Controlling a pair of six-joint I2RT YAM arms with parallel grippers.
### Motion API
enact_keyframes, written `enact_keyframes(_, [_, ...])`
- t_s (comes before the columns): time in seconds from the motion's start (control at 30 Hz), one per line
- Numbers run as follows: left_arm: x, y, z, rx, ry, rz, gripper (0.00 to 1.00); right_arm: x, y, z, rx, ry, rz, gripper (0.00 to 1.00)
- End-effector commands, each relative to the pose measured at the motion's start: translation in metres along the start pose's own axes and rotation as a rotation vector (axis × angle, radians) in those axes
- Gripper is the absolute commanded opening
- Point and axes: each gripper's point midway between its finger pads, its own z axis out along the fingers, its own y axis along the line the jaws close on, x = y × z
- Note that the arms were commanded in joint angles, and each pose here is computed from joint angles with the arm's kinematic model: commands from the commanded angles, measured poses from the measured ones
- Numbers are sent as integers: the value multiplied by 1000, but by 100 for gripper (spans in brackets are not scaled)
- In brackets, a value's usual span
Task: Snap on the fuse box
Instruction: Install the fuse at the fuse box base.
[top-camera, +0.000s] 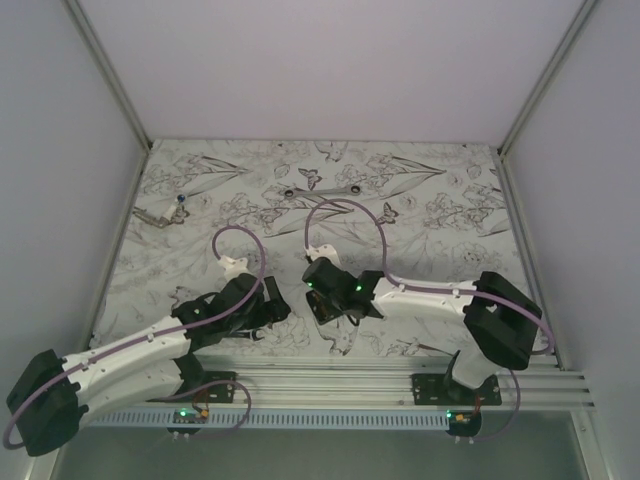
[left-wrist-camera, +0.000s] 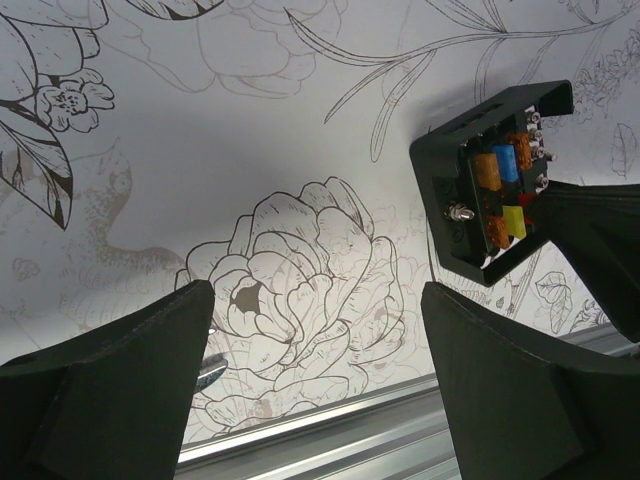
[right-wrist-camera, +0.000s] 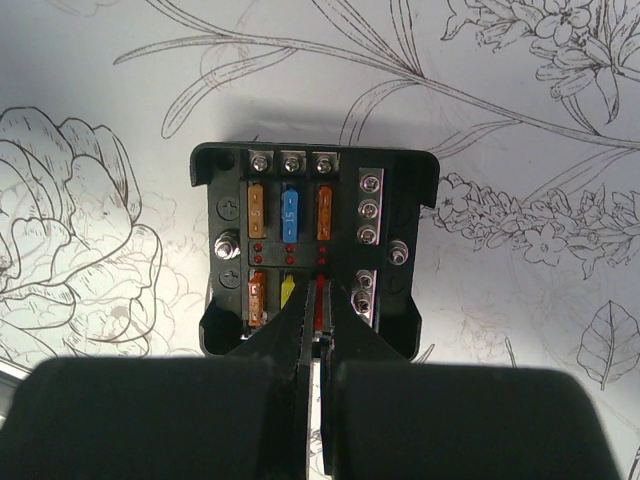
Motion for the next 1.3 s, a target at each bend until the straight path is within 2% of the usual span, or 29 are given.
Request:
enact_keyframes(0.0, [1, 16, 0, -49, -10, 4, 89, 55, -19, 12, 51, 208, -56, 0])
enact_keyframes(0.4, [0, 18, -1, -54, -19, -1, 89, 101, -34, 10, 67, 248, -30, 0])
enact_keyframes(0.73, [1, 18, -1, -55, -17, -5, 89, 73, -28, 15, 76, 206, -60, 0])
enact_keyframes(1.07, [-1, 18, -2, -50, -26, -7, 89, 115, -36, 5, 71, 272, -60, 0])
enact_keyframes(1.27, [0, 17, -2, -46, -20, -8, 89, 95, -28, 11, 73, 242, -87, 0])
